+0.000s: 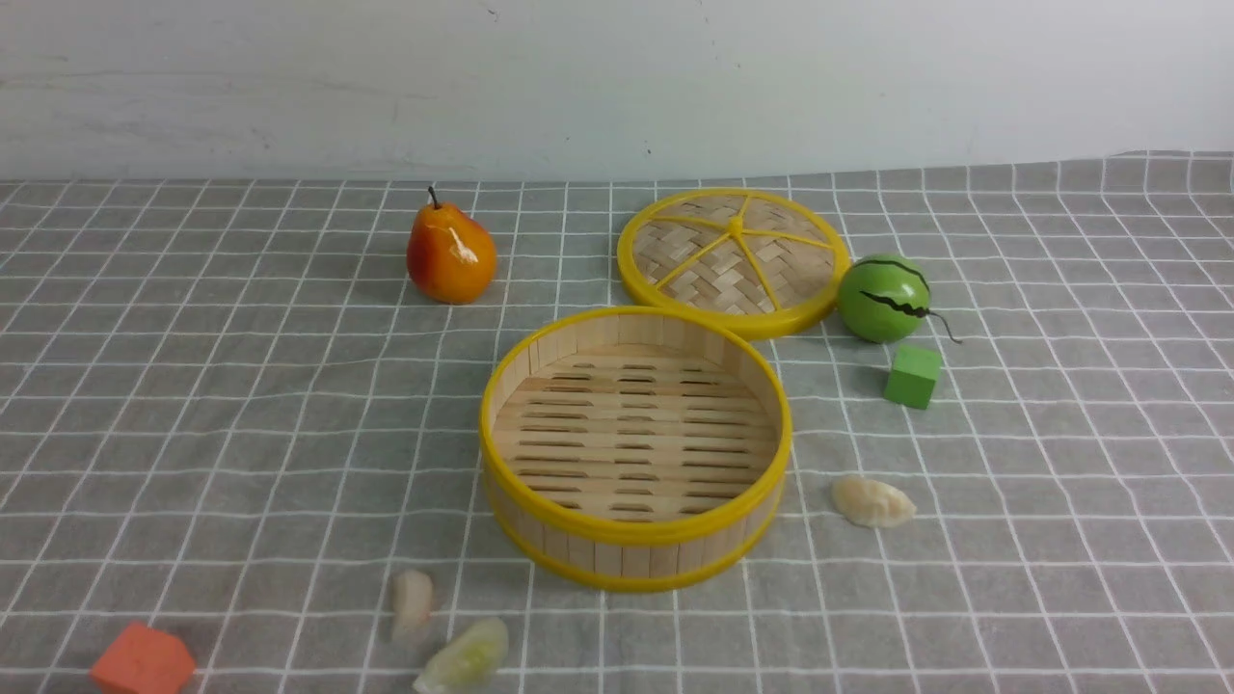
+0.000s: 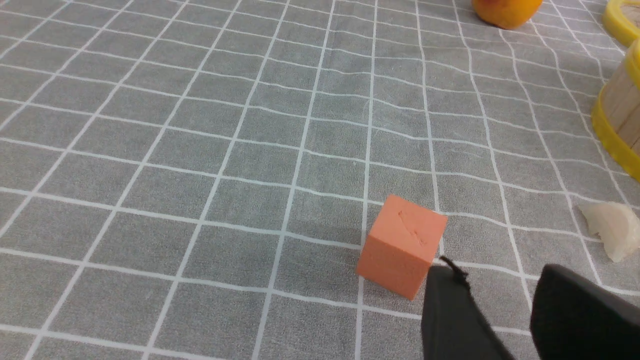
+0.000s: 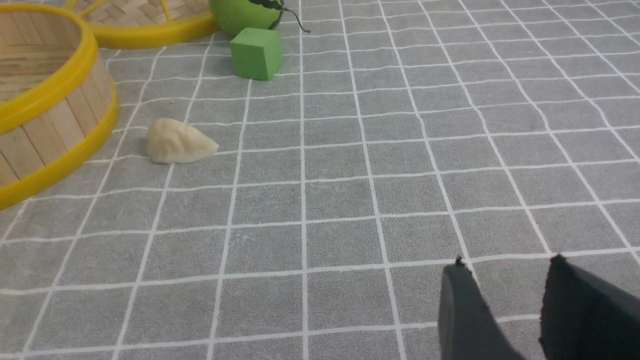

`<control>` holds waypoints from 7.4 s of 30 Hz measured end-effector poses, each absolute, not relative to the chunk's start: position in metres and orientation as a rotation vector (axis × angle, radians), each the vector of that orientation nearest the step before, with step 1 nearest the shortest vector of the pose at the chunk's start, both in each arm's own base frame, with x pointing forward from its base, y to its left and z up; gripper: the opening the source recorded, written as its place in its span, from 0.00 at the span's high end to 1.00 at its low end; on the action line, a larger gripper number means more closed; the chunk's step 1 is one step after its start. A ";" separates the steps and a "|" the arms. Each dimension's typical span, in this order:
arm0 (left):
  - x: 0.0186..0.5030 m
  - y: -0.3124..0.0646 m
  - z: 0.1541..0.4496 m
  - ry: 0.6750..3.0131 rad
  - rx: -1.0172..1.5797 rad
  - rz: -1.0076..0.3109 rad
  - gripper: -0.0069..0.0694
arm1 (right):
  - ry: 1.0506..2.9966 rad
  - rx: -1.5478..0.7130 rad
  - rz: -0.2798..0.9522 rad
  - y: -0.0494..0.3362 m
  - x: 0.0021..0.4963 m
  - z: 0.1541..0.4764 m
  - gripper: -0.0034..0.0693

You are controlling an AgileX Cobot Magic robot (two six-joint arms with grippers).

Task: Put the dumplings into the steamer on the table with the grey tablecloth.
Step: 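Reach for and grasp a dumpling on the table with the left gripper, then place the dumpling into the bamboo steamer basket with the left gripper, then reach for and grasp a dumpling on the table with the left gripper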

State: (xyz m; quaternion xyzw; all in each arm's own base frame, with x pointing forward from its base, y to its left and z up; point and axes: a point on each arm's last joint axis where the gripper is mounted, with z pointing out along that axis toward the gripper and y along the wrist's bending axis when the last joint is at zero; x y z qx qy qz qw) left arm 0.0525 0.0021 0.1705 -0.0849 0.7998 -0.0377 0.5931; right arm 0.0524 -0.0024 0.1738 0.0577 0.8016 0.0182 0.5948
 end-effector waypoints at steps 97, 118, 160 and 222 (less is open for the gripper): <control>0.174 -0.052 0.332 2.689 0.148 -0.256 0.93 | 2.398 -0.720 0.524 0.081 0.160 0.318 0.97; 0.294 -0.122 0.183 2.872 0.126 -0.088 0.16 | 2.583 -0.784 0.197 0.097 0.171 0.291 0.95; 0.390 -0.266 0.272 2.629 0.445 -0.255 0.69 | 2.604 -0.768 0.255 0.087 0.145 0.306 0.92; 0.269 -0.181 0.187 2.750 0.653 -0.109 0.26 | 2.418 -0.698 0.357 0.079 0.122 0.332 0.84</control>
